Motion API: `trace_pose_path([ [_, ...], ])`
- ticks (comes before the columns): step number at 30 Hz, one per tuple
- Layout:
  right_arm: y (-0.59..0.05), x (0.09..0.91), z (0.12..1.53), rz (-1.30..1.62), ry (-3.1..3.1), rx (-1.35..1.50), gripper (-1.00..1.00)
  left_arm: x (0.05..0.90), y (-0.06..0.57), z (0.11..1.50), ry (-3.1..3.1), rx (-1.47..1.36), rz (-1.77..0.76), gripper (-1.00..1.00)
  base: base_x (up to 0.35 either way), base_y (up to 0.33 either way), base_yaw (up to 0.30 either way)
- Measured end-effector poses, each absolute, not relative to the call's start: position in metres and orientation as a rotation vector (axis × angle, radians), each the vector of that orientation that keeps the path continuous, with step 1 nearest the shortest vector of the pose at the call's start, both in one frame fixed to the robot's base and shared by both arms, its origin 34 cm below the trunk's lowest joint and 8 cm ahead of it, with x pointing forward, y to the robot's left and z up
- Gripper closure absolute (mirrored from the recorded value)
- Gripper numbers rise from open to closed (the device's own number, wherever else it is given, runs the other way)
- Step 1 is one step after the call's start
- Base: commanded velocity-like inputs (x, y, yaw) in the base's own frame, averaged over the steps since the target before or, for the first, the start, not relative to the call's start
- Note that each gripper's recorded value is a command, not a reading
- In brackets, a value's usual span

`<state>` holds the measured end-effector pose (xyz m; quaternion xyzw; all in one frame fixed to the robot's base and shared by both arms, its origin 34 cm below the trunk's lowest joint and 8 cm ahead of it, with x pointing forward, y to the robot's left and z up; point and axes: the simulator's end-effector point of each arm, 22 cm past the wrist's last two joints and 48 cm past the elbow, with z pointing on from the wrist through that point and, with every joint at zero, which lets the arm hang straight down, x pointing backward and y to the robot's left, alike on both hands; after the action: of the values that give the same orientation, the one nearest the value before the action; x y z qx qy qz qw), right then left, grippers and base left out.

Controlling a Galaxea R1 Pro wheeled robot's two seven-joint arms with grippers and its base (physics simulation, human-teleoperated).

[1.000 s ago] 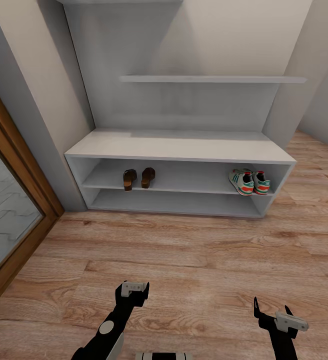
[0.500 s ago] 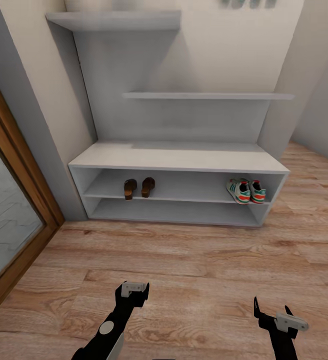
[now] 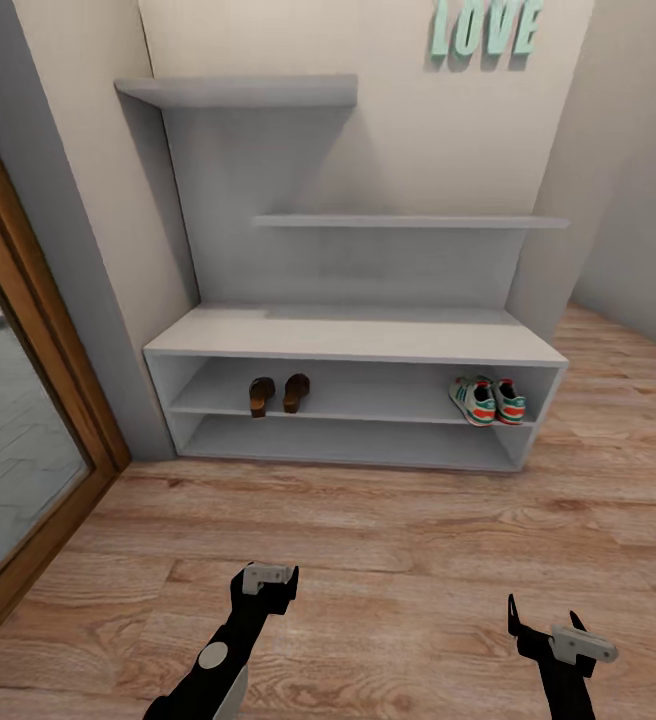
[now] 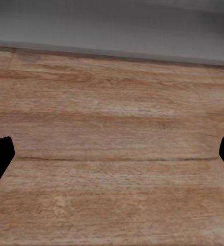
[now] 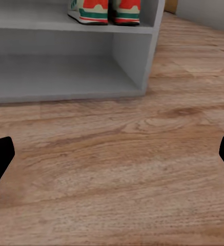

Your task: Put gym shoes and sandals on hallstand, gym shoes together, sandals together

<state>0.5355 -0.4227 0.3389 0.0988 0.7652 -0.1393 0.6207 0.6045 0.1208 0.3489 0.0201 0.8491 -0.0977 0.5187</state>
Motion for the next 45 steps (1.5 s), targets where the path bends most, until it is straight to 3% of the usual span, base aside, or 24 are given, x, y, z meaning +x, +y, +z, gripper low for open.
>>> trace_pose_path([
  [45, -0.423, 0.559, 0.425, -0.301, 1.646, 0.241, -1.0, 0.626, 0.121, 0.442, 1.924, 0.061, -0.227, -1.0, 0.0, 0.0, 0.0],
])
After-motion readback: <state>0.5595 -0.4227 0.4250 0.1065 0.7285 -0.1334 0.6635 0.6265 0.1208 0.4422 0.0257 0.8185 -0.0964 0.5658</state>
